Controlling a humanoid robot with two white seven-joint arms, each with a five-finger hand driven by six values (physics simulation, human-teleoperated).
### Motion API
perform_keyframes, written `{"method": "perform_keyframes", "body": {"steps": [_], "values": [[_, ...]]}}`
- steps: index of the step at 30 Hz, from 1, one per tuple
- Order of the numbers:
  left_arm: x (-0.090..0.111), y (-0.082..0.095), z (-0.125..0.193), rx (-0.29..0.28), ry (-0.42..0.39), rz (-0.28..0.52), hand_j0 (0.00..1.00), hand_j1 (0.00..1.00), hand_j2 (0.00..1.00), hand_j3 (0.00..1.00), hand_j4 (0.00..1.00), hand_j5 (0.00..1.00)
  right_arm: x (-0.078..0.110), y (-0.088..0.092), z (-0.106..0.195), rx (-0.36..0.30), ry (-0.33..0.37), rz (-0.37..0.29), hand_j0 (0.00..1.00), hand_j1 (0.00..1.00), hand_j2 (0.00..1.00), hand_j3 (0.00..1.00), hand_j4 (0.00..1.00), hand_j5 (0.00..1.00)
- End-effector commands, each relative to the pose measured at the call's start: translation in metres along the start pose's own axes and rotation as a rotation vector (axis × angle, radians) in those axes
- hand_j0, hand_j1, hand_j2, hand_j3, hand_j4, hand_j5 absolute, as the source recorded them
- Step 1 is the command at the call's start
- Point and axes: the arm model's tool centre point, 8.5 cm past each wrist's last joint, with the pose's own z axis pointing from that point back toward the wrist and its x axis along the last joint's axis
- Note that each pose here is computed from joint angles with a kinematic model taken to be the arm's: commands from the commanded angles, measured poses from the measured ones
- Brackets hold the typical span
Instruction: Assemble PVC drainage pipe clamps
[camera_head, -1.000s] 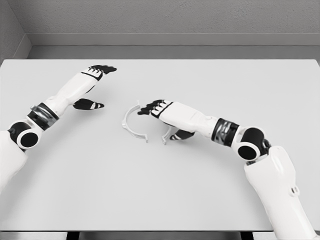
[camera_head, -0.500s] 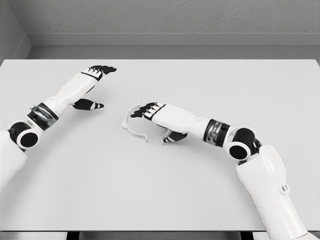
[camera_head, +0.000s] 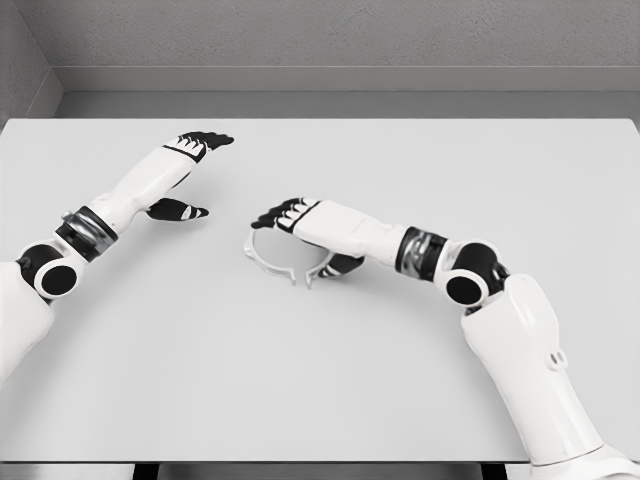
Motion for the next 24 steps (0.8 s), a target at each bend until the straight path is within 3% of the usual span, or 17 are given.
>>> {"method": "perform_keyframes", "body": {"steps": [1, 3, 4, 9, 11, 13, 14, 17, 18, 19, 24], "values": [[0.0, 0.001, 0.0, 0.005, 0.0, 0.004, 1.0, 1.0, 1.0, 1.0, 1.0, 1.0, -0.001, 0.002, -0.001, -0.001, 0.001, -0.017, 1.0, 1.0, 1.0, 1.0, 1.0, 1.0], [-0.001, 0.001, 0.0, 0.005, 0.002, 0.005, 1.0, 1.0, 1.0, 1.0, 1.0, 1.0, -0.001, -0.005, 0.007, -0.022, 0.004, -0.002, 1.0, 1.0, 1.0, 1.0, 1.0, 1.0], [-0.001, 0.0, 0.001, 0.002, 0.002, 0.006, 1.0, 1.0, 1.0, 1.0, 1.0, 1.0, 0.001, -0.016, 0.019, -0.041, 0.009, 0.04, 1.0, 1.0, 1.0, 1.0, 1.0, 1.0], [0.0, 0.0, 0.0, 0.003, 0.0, 0.005, 1.0, 1.0, 1.0, 1.0, 1.0, 1.0, -0.008, -0.063, 0.111, -0.234, 0.166, 0.153, 1.0, 1.0, 1.0, 1.0, 1.0, 1.0], [0.002, -0.002, -0.001, -0.001, -0.004, 0.006, 1.0, 1.0, 1.0, 1.0, 1.0, 1.0, -0.009, -0.075, 0.152, -0.348, 0.224, 0.147, 1.0, 1.0, 1.0, 1.0, 1.0, 1.0], [0.002, -0.005, -0.004, -0.004, -0.004, 0.012, 1.0, 1.0, 1.0, 1.0, 1.0, 1.0, -0.016, -0.073, 0.192, -0.453, 0.266, 0.079, 1.0, 1.0, 1.0, 1.0, 1.0, 1.0], [0.003, -0.005, -0.005, -0.004, -0.005, 0.01, 1.0, 1.0, 1.0, 1.0, 1.0, 1.0, -0.018, -0.07, 0.203, -0.476, 0.281, 0.059, 1.0, 1.0, 1.0, 1.0, 1.0, 1.0], [0.003, -0.005, -0.005, -0.004, -0.005, 0.01, 1.0, 1.0, 1.0, 1.0, 1.0, 1.0, -0.018, -0.07, 0.203, -0.476, 0.281, 0.059, 1.0, 1.0, 1.0, 1.0, 1.0, 1.0], [0.014, -0.021, -0.022, -0.014, -0.023, 0.046, 1.0, 1.0, 1.0, 1.0, 1.0, 1.0, -0.035, -0.056, 0.26, -0.505, 0.438, 0.035, 1.0, 1.0, 1.0, 1.0, 1.0, 1.0], [0.014, -0.022, -0.023, -0.019, -0.024, 0.04, 1.0, 1.0, 1.0, 1.0, 1.0, 1.0, -0.038, -0.059, 0.277, -0.538, 0.48, 0.04, 1.0, 1.0, 1.0, 1.0, 1.0, 1.0], [0.024, -0.031, -0.032, -0.029, -0.047, 0.053, 1.0, 1.0, 1.0, 1.0, 1.0, 1.0, -0.049, -0.053, 0.301, -0.563, 0.547, 0.014, 1.0, 1.0, 1.0, 1.0, 1.0, 1.0]]}}
